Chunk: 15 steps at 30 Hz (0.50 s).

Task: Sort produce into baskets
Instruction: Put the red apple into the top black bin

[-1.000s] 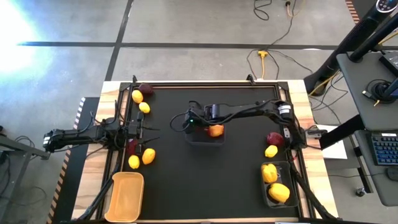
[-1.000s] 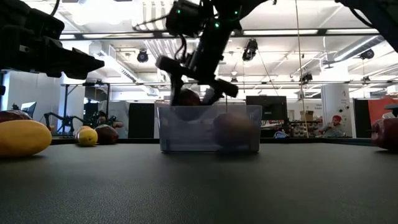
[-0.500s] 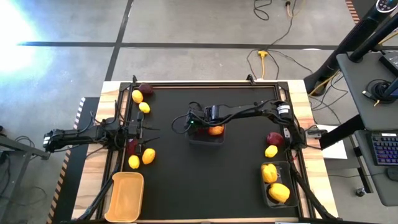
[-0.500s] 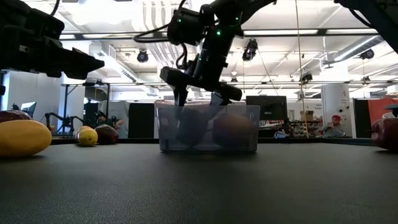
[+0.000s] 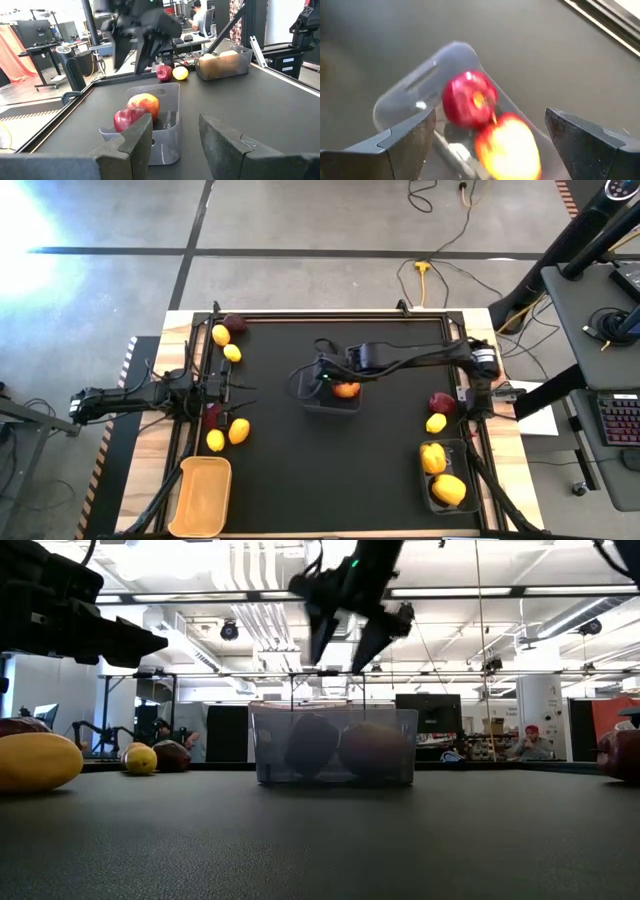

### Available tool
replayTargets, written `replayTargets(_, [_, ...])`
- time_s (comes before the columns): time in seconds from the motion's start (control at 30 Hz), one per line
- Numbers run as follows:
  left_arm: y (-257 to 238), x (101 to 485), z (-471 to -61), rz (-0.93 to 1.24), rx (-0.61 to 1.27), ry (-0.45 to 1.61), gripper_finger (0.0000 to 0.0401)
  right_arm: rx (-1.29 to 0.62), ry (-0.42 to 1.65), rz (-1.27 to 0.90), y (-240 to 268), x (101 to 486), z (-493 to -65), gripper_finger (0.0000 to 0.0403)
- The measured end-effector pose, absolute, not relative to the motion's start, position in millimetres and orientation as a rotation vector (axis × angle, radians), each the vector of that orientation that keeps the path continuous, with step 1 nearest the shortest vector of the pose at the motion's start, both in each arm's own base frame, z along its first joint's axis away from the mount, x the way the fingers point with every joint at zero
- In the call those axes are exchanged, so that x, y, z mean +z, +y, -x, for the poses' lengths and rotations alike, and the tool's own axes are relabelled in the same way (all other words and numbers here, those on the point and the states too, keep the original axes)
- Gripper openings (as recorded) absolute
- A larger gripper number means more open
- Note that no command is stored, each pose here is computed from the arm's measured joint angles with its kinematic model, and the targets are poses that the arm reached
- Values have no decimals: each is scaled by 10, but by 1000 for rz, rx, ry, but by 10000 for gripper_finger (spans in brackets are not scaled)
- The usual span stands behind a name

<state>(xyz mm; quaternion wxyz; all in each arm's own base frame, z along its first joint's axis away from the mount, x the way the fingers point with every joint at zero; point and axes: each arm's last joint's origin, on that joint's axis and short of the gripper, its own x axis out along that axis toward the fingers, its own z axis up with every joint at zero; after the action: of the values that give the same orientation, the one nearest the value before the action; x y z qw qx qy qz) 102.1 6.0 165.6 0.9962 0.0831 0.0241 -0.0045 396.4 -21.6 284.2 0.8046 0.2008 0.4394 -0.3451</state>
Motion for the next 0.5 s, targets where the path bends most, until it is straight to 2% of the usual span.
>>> replayTargets(0.17, [60,1657,-1021,-166,-9,48,146,-772,1104,-489,-24,3002,-3620,368])
replayTargets(0.37, [60,1658,-1021,-167,-9,48,146,-921,1350,-559,83,2966,-3251,368])
replayTargets(0.5, [60,1656,-1021,-166,-9,48,146,-922,1502,-558,79,2855,-3056,368])
